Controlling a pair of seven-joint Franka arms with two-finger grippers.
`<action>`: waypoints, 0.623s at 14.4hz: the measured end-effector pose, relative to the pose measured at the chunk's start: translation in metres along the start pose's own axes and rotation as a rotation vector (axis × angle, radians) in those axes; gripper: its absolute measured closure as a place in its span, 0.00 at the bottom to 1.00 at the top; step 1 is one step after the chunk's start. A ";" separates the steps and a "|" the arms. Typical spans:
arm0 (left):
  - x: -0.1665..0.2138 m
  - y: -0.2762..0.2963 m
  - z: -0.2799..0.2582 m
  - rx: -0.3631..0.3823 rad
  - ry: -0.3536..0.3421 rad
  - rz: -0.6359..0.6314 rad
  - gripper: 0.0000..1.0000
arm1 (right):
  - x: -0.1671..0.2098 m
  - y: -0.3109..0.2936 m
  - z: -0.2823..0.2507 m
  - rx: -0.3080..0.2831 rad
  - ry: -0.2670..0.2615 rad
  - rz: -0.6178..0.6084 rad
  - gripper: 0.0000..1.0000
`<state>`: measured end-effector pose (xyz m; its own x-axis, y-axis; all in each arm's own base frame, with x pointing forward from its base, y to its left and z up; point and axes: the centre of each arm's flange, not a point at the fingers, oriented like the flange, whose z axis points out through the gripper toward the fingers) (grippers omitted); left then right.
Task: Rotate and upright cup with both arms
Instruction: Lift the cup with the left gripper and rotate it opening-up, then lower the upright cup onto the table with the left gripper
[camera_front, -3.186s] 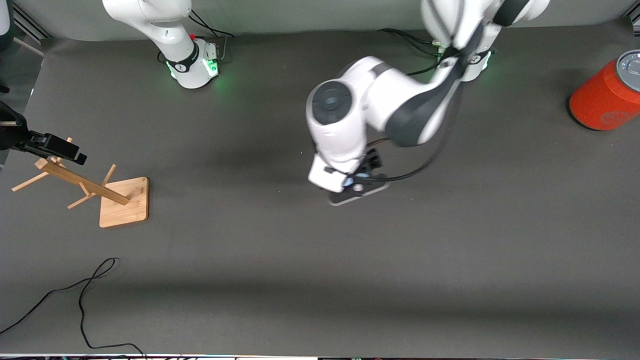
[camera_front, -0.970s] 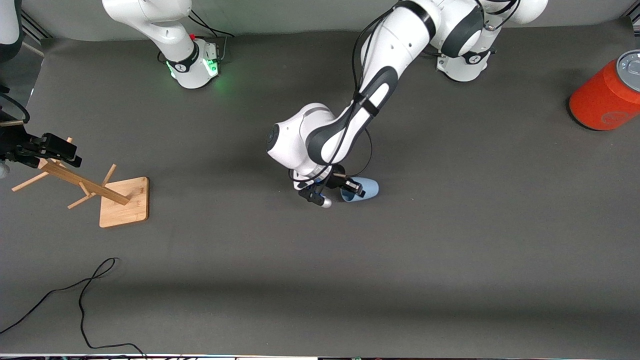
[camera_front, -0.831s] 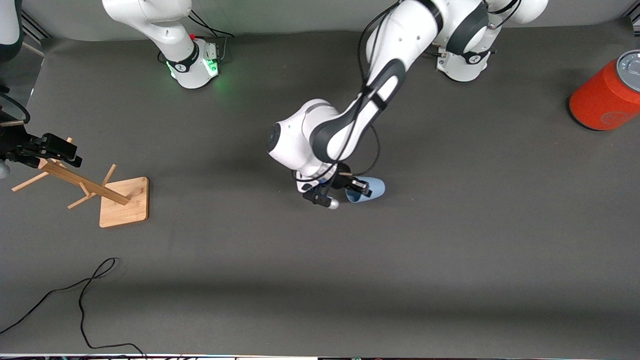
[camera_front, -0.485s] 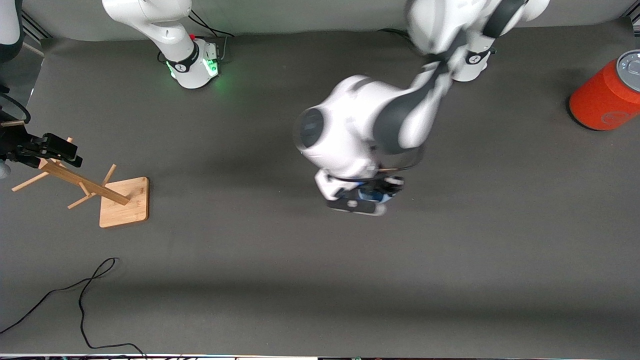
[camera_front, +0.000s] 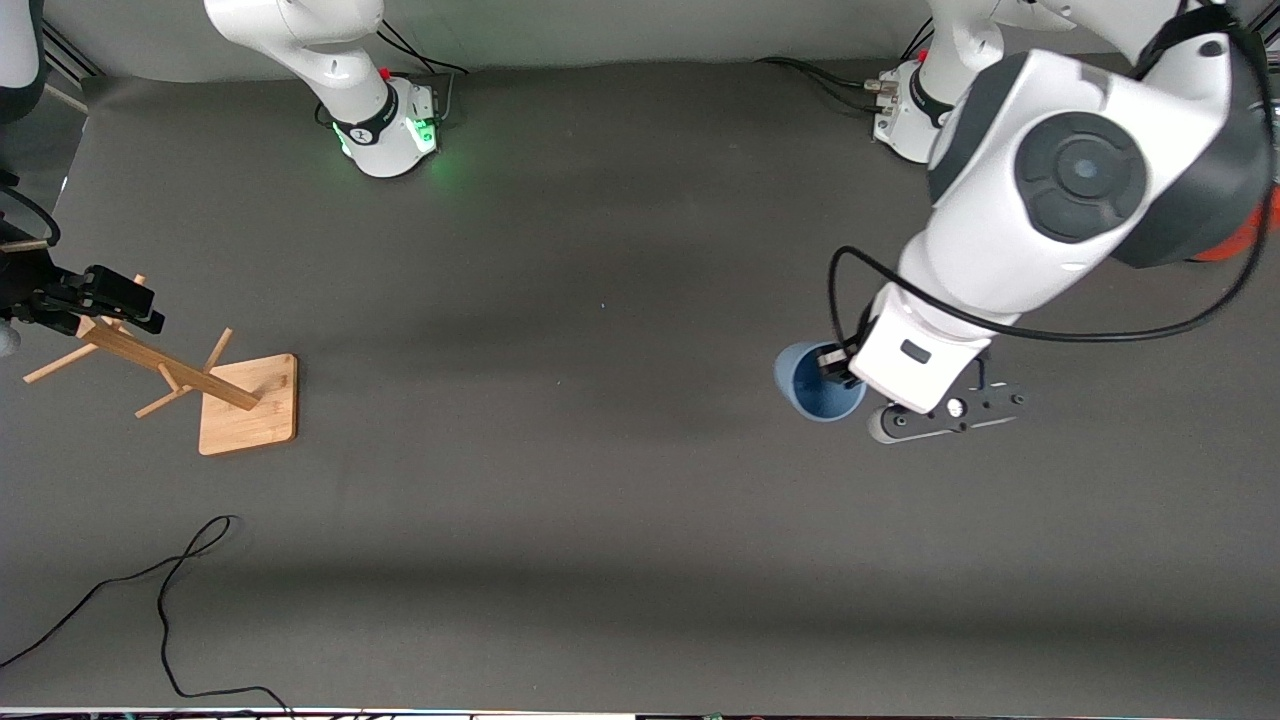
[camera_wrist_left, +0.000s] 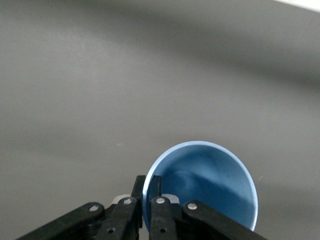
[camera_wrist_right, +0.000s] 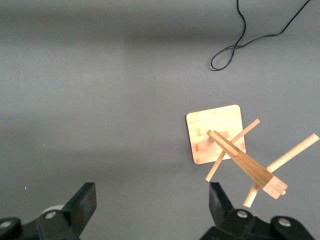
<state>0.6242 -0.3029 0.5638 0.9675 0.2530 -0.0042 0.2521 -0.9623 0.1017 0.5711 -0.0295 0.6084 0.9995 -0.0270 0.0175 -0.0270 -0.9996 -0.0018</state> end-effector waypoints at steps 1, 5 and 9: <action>-0.008 0.011 0.014 -0.016 0.016 -0.033 0.93 | 0.000 0.000 0.001 0.000 -0.002 -0.001 0.00; -0.045 0.046 0.088 0.033 0.130 -0.118 0.93 | 0.000 -0.003 0.002 0.000 -0.006 -0.005 0.00; -0.081 0.060 0.169 0.057 0.206 -0.156 0.93 | -0.001 -0.003 0.003 0.000 -0.015 -0.006 0.00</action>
<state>0.5644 -0.3981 0.4021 0.8935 0.4080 0.1875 0.4043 -0.9127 0.0592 0.5704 -0.0262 0.6058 0.9998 -0.0213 0.0025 -0.0213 -0.9998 -0.0021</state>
